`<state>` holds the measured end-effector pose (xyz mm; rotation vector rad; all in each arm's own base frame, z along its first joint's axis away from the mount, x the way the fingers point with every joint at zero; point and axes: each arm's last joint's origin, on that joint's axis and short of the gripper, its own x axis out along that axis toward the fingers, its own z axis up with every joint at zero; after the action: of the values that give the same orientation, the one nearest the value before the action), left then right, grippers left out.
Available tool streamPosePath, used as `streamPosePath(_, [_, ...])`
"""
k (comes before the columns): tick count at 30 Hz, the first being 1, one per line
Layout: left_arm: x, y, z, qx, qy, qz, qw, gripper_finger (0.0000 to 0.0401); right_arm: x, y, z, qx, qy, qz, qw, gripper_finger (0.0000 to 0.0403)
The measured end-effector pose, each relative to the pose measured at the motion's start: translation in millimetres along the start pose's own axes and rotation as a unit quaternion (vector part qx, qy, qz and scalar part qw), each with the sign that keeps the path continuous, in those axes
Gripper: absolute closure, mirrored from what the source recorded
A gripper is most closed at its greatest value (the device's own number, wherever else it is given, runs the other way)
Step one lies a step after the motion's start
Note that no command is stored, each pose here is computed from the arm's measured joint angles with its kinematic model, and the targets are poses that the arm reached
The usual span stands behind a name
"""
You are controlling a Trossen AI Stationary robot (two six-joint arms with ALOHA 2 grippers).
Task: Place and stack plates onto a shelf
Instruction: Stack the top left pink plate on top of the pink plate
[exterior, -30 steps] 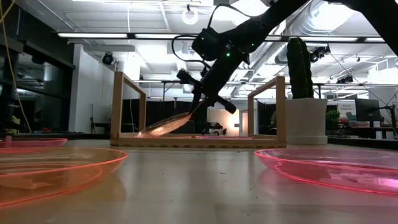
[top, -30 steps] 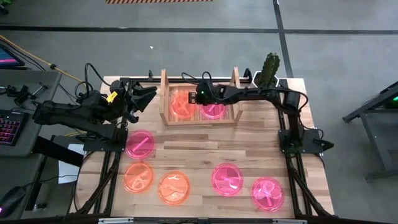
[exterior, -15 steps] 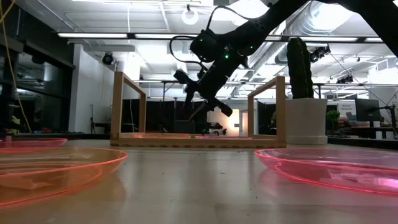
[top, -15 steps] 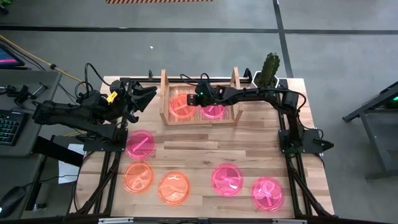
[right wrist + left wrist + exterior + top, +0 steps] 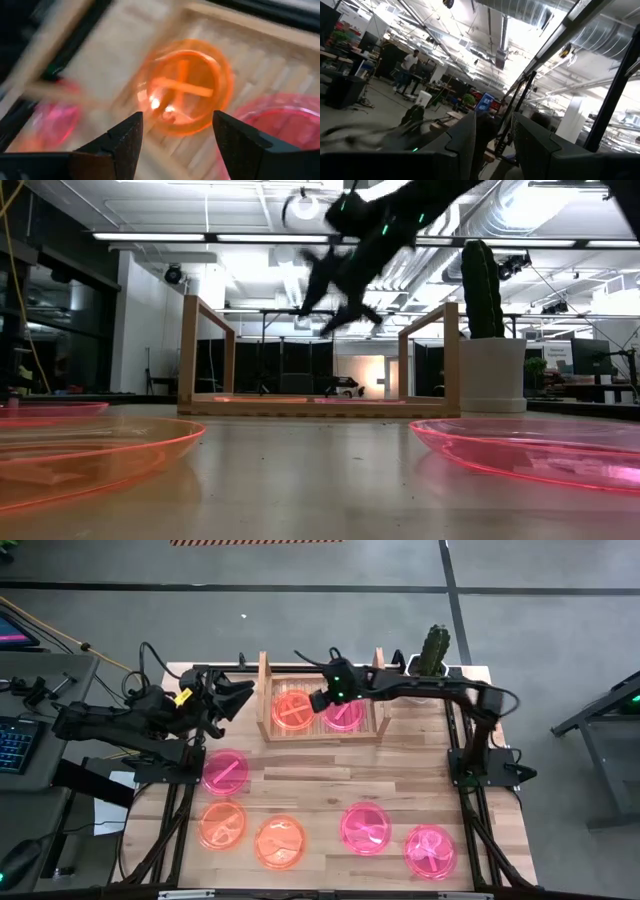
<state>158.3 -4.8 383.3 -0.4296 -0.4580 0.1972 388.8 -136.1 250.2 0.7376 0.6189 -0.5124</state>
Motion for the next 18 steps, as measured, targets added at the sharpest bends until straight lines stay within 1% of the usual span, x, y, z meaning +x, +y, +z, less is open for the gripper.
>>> streamPosePath(3, [0.0,0.8,-2.2,0.005,0.011,0.004,1.0,0.0286,-43.0,23.4,-1.6,-0.071,-0.003,0.037,0.997,0.018])
streamPosePath(5, [0.1,1.5,-4.2,0.008,0.02,0.007,1.0,0.0286,-72.1,38.3,-7.5,-0.118,-0.015,0.061,0.991,0.018])
streamPosePath(8, [-0.1,2.6,-7.4,0.015,0.035,0.012,0.999,0.0286,-109.2,46.5,-25.1,-0.152,-0.035,0.08,0.985,0.018])
streamPosePath(10, [-0.2,3.7,-10.2,0.02,0.049,0.017,0.998,0.0286,-128.8,42.6,-42.2,-0.154,-0.038,0.087,0.984,0.018])
streamPosePath(12, [-0.2,4.9,-13.5,0.026,0.064,0.023,0.997,0.0286,-145.8,37.2,-59.7,-0.143,-0.048,0.106,0.983,0.018])
streamPosePath(15, [-0.8,7.0,-18.9,0.037,0.09,0.032,0.995,0.0286,-168.9,32.7,-81.9,-0.117,-0.09,0.168,0.975,0.018])
streamPosePath(18, [0.5,8.9,-26.0,0.047,0.114,0.04,0.992,0.0286,-186.5,30.5,-97.0,-0.095,-0.151,0.23,0.957,0.018])
